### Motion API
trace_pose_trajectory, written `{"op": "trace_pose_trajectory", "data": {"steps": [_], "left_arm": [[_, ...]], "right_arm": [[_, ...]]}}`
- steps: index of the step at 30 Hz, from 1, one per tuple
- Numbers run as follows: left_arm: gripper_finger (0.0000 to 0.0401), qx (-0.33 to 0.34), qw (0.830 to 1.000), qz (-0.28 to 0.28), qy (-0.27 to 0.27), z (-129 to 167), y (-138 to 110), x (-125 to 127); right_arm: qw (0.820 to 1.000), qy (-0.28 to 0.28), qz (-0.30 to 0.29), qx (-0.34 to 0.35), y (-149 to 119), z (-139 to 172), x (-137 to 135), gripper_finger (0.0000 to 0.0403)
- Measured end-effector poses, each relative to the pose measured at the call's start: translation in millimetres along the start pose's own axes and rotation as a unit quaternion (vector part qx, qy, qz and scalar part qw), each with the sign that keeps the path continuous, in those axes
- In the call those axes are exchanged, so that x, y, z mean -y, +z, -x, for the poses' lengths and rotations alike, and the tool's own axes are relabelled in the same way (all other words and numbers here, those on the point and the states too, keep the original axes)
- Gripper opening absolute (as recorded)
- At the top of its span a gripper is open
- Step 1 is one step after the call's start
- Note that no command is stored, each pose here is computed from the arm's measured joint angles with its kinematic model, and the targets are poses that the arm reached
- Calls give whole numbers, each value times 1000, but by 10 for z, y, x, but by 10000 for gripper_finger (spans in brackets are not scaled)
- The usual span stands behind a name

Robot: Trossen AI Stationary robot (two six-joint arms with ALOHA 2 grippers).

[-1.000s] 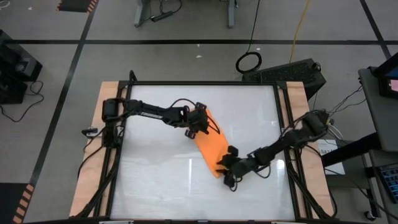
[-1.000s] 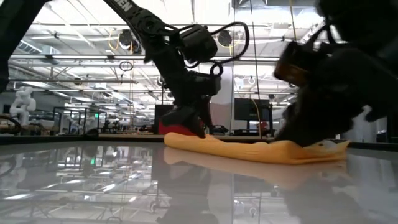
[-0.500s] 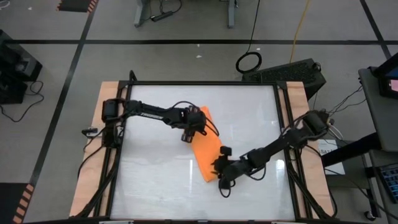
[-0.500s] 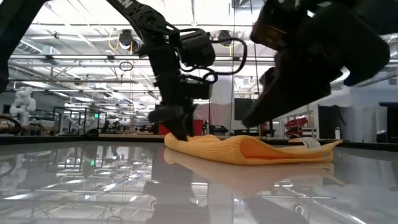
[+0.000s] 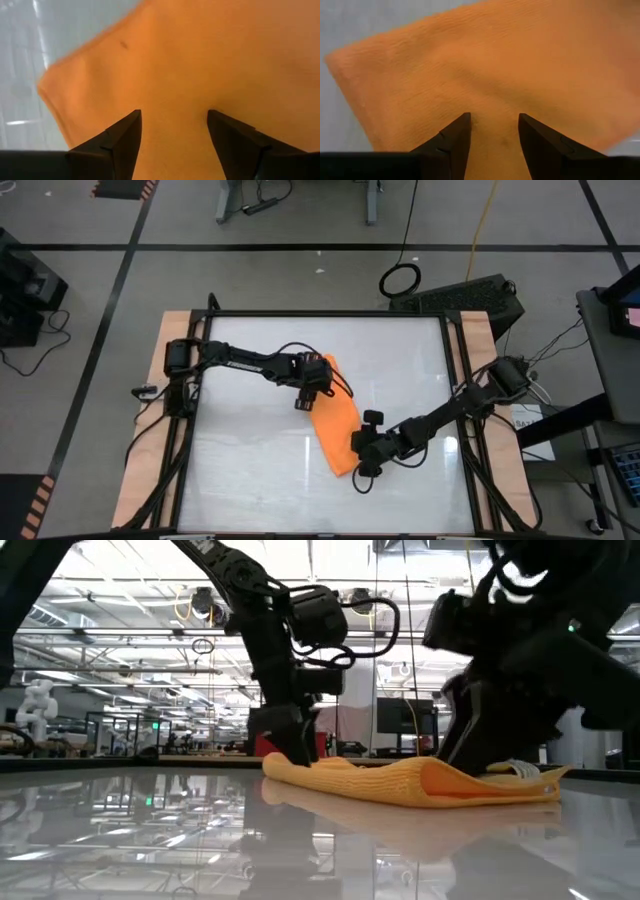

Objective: Roll towel
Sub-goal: Roll the towel

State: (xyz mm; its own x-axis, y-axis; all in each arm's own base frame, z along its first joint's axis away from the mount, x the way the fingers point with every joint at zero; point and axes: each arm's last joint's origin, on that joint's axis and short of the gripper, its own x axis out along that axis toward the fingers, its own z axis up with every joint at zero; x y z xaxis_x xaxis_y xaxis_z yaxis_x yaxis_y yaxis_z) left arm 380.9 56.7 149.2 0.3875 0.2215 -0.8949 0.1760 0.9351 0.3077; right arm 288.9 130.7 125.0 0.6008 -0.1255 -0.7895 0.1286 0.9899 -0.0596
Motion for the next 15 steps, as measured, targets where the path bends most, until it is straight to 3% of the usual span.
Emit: {"op": "trace_pose_trajectory", "data": {"steps": [5,15], "left_arm": [[232,19,1000,-16,15,-162,6,-94],[232,47,998,-18,36,-358,30,-173]], "right_arm": [[998,41,-36,29,-16,-193,-142,157],[992,58,-78,78,14,-304,-231,157]]}}
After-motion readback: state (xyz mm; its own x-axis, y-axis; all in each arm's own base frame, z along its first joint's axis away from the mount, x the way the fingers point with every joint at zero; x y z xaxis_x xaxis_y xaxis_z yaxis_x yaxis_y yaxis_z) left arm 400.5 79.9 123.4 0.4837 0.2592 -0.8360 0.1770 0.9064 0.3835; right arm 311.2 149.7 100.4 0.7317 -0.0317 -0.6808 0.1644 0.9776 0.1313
